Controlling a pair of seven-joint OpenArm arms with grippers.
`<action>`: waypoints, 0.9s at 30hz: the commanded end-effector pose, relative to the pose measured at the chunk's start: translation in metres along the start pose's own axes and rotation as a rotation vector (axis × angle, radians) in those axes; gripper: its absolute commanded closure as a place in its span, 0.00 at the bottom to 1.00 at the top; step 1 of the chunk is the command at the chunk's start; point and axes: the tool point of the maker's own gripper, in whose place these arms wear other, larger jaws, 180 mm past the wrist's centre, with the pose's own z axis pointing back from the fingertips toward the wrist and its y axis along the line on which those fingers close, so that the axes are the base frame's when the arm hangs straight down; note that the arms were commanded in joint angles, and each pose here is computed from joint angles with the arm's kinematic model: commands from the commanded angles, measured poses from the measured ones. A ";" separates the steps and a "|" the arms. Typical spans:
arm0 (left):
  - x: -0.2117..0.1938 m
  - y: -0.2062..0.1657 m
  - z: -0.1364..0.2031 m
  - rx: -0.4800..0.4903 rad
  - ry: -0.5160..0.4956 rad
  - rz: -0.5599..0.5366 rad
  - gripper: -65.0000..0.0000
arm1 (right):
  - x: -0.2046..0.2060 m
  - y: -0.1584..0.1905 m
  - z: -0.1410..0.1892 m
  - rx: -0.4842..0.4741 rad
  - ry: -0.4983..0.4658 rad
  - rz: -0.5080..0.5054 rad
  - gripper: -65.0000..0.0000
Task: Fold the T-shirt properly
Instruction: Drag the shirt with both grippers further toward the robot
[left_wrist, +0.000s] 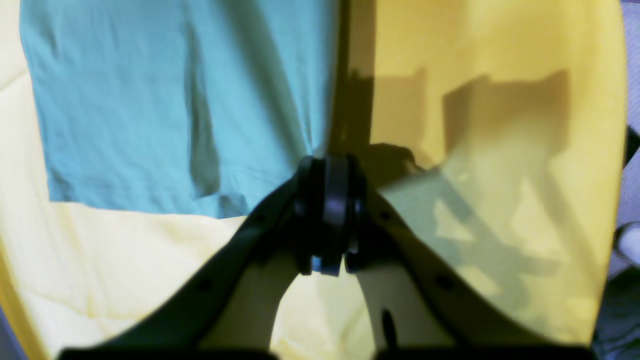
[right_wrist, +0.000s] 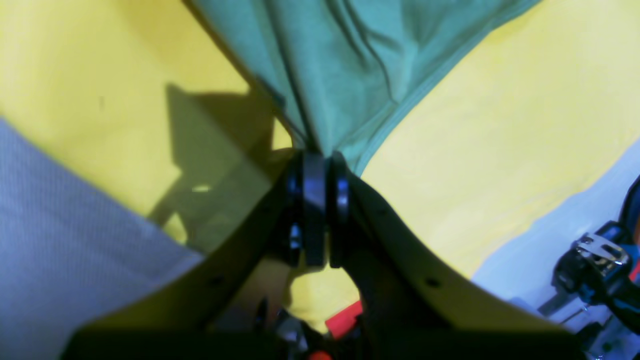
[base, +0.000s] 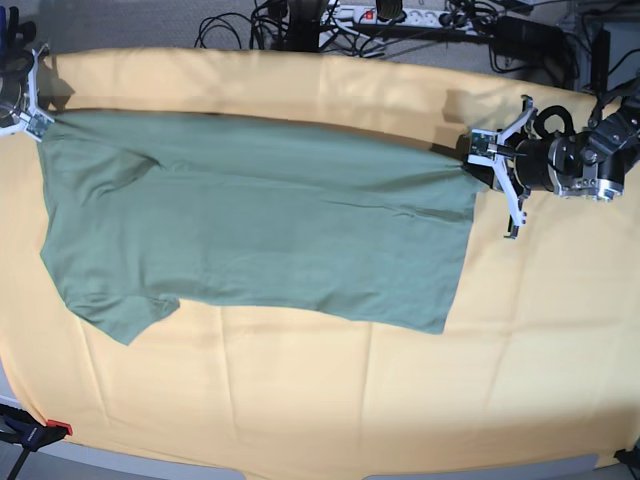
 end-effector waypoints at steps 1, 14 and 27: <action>-0.001 0.008 0.012 0.024 0.006 -0.004 1.00 | 0.001 -0.015 0.006 -0.035 0.018 0.042 1.00; 0.013 -0.054 0.034 -0.140 0.001 -0.011 1.00 | -0.009 0.034 0.021 0.105 0.105 0.190 1.00; 0.016 -0.090 0.030 -0.232 -0.016 0.029 1.00 | -0.040 0.061 0.027 0.184 0.214 0.207 1.00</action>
